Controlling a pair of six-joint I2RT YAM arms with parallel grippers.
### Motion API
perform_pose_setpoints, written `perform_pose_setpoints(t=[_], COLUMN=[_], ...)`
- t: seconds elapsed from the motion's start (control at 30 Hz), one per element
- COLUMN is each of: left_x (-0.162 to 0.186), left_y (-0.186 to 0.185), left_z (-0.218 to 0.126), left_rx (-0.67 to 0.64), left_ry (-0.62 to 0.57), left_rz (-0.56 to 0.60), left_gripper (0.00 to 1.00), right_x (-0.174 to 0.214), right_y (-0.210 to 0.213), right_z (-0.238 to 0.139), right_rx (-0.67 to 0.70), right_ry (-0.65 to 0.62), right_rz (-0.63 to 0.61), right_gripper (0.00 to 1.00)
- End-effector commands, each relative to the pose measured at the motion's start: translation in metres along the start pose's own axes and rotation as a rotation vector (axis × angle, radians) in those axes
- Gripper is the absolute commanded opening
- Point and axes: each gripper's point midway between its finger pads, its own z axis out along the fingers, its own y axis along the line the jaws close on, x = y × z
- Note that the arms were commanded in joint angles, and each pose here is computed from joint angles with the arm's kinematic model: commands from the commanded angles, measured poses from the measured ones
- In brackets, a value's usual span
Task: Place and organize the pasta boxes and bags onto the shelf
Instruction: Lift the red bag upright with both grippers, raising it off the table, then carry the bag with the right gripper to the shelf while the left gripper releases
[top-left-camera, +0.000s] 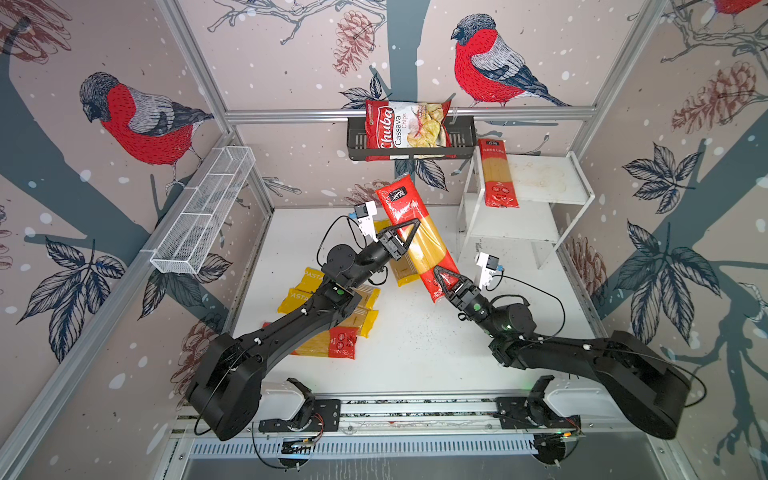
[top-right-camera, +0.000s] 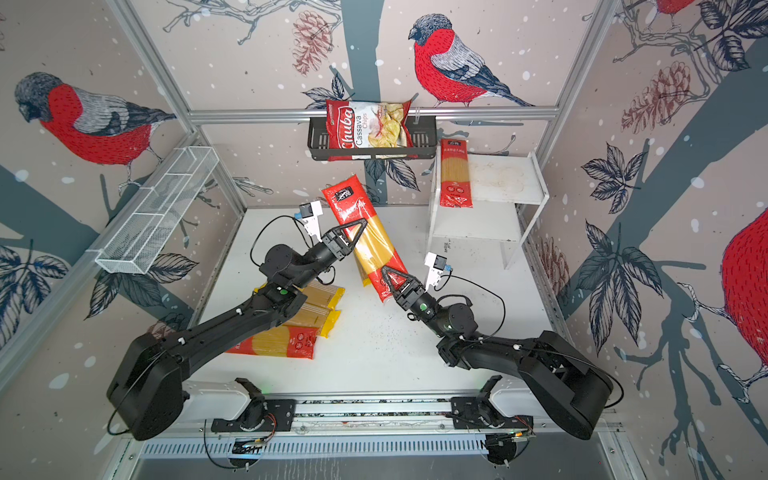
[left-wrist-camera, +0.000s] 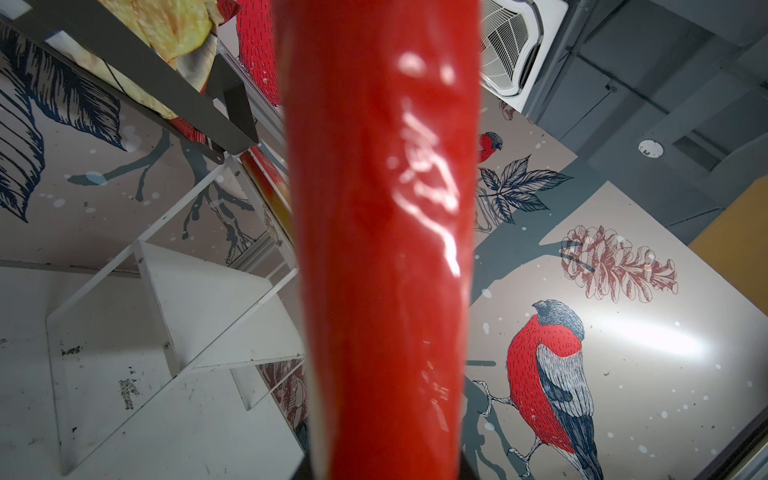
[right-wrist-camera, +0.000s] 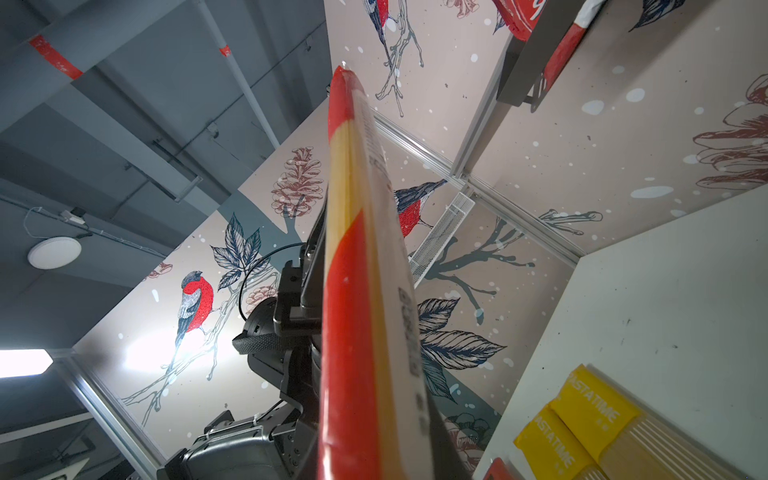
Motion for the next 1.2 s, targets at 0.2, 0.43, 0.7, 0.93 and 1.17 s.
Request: perform_pose_setpoints(t=[0.2,0.43,0.7,0.93,1.17], left_x=[-0.014,-0.015,-0.013,0.004,0.052], left_y=[-0.032,-0.033,-0.031,-0.015,0.002], left_z=[-0.005,-0.005,-0.010,-0.028,-0.035], left_rx=[0.105,0.098,0.089,0.033,-0.062], left_ry=[-0.058,-0.055,-0.051,-0.036,0.038], left_rz=[0.034,0.030,0.027,0.001,0.014], left_gripper=[0.34,0.54,0.65,0.65,0.65], right_x=[-0.021,-0.052,-0.084,-0.140,-0.211], right_y=[0.013,0.030,0.045,0.050,0.045], right_z=[0.005,0.006,0.013,0.004,-0.015], right_rx=[-0.029,-0.065,-0.086,-0.049,0.106], right_ry=[-0.060,-0.123,-0.182,-0.297,-0.418], right_rz=[-0.011,-0.054,-0.092,-0.136,-0.192], right_gripper=[0.08,0.01,0.00,0.00,0.00])
